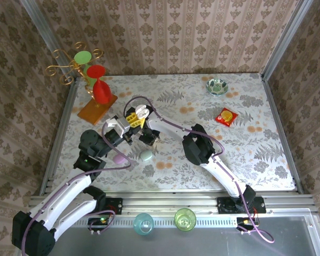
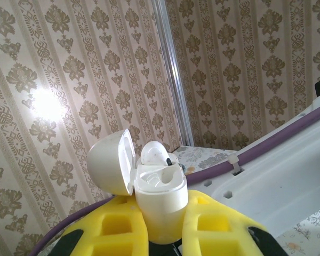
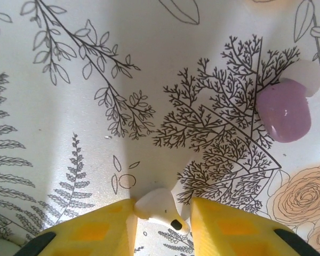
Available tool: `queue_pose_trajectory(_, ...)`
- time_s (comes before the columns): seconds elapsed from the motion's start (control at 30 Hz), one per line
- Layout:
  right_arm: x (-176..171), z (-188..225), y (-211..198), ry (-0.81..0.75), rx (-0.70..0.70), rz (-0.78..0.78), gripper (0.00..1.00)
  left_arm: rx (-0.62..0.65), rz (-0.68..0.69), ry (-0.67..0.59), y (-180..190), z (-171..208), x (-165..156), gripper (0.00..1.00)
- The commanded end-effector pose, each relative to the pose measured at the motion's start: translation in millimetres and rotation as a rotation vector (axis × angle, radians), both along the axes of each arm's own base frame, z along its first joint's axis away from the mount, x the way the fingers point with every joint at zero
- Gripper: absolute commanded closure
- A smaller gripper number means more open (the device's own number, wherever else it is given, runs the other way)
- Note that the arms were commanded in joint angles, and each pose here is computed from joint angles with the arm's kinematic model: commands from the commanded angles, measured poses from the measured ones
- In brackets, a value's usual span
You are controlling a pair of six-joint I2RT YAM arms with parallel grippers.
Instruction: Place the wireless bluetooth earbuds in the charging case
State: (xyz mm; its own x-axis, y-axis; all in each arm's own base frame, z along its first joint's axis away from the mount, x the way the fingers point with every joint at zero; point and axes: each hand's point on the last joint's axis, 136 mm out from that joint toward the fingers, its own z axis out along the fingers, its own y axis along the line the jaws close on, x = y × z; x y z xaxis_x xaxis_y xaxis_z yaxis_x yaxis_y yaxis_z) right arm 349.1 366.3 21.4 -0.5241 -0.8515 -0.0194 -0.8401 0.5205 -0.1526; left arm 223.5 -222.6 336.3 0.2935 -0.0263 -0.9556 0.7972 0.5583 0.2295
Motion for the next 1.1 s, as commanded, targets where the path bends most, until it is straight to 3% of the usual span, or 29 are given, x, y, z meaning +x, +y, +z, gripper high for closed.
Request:
queue_pose_trajectory(0.0, -7, -8, 0, 0.045, -0.011, 0.014, 0.66, -0.018, -0.019, -0.063, 0, 22, -7, 1.00)
queue_pose_trajectory(0.4, -5, -17, 5, 0.054, -0.005, 0.009, 0.64, -0.017, -0.026, -0.061, -2, 21, -7, 1.00)
queue_pose_trajectory(0.87, -1, -34, -1, 0.061, -0.033, -0.031, 0.74, -0.016, -0.031, -0.060, -4, 21, -8, 1.00)
queue_pose_trajectory(1.07, 2, -20, 0, 0.033, -0.007, -0.047, 0.78, -0.012, -0.033, -0.055, -5, 19, -7, 1.00)
